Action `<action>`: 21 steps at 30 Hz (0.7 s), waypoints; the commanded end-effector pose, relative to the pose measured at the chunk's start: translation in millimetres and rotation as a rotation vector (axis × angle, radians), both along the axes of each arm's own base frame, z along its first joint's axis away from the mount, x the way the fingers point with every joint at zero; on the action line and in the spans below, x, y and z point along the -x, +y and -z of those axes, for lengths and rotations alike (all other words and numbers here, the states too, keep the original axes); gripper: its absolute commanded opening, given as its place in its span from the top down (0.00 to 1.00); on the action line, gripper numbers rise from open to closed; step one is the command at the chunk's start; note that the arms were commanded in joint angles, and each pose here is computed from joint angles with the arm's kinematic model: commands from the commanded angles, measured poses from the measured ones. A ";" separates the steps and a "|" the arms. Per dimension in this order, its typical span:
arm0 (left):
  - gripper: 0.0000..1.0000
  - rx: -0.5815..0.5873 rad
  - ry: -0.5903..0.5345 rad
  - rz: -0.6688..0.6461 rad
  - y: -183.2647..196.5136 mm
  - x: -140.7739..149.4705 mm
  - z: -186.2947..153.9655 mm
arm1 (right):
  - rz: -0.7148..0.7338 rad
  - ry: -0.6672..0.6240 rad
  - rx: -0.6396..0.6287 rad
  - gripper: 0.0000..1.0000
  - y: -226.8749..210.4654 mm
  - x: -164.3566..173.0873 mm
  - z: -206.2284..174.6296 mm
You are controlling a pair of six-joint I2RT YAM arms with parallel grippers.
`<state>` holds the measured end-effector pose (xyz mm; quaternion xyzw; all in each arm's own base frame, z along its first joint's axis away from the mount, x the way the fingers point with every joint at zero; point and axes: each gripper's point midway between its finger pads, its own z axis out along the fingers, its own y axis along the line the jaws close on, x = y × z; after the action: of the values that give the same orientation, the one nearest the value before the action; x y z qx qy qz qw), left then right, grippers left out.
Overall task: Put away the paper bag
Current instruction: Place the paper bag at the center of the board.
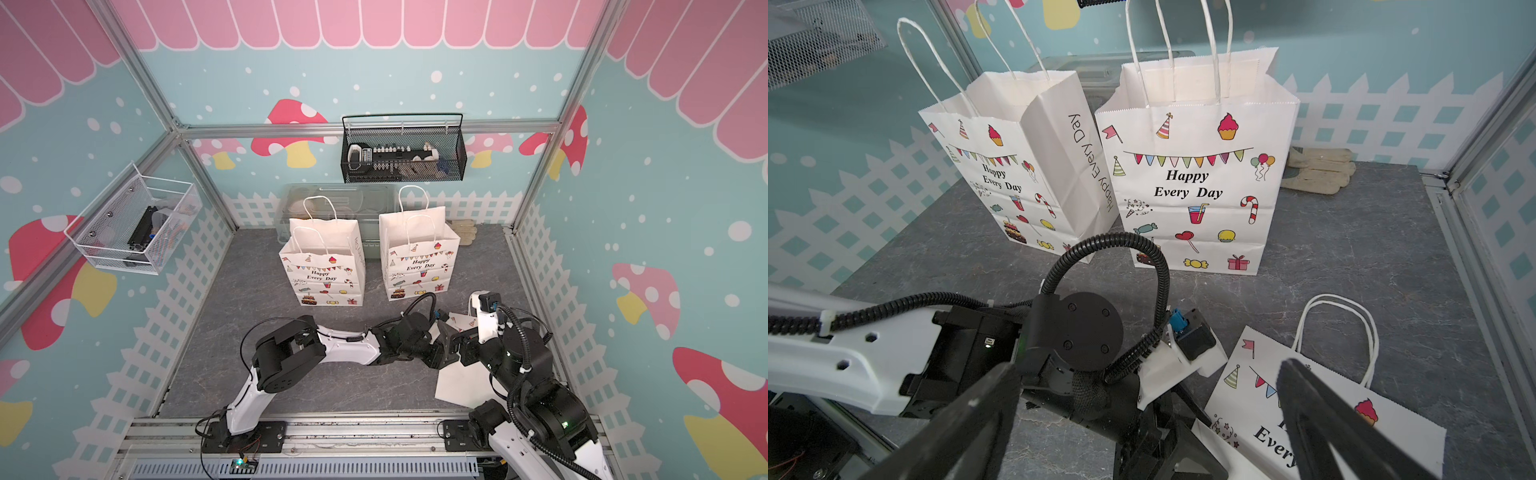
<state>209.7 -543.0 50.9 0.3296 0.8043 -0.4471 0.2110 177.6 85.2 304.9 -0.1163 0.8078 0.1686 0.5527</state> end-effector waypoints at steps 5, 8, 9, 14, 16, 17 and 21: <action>0.74 0.005 -0.004 0.012 0.0 -3.2 0.6 | -0.008 -0.011 -0.020 0.01 1.3 2.2 -1.7; 0.91 0.006 -0.007 0.000 0.5 -4.9 0.2 | -0.009 -0.011 -0.022 0.01 1.4 2.2 -1.5; 0.94 0.010 -0.010 -0.005 0.3 -6.0 -1.2 | -0.010 -0.010 -0.023 0.01 1.6 2.4 -1.5; 1.00 0.062 -0.035 -0.082 3.2 -15.9 -17.5 | -0.009 -0.020 -0.026 0.01 0.6 3.8 -4.8; 1.00 0.082 -0.048 -0.118 5.2 -21.0 -22.9 | -0.009 -0.019 -0.027 0.01 0.9 3.5 -4.7; 1.00 0.091 -0.054 -0.132 4.8 -23.4 -26.2 | -0.010 -0.017 -0.029 0.02 1.2 3.5 -4.6; 1.00 0.107 -0.058 -0.157 -0.6 -28.6 -30.8 | -0.014 -0.012 -0.030 0.01 2.6 2.7 -3.9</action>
<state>225.1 -537.1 50.8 0.2892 0.8112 -0.4451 0.2453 175.3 86.0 306.5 -0.1169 0.8049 0.1752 0.5547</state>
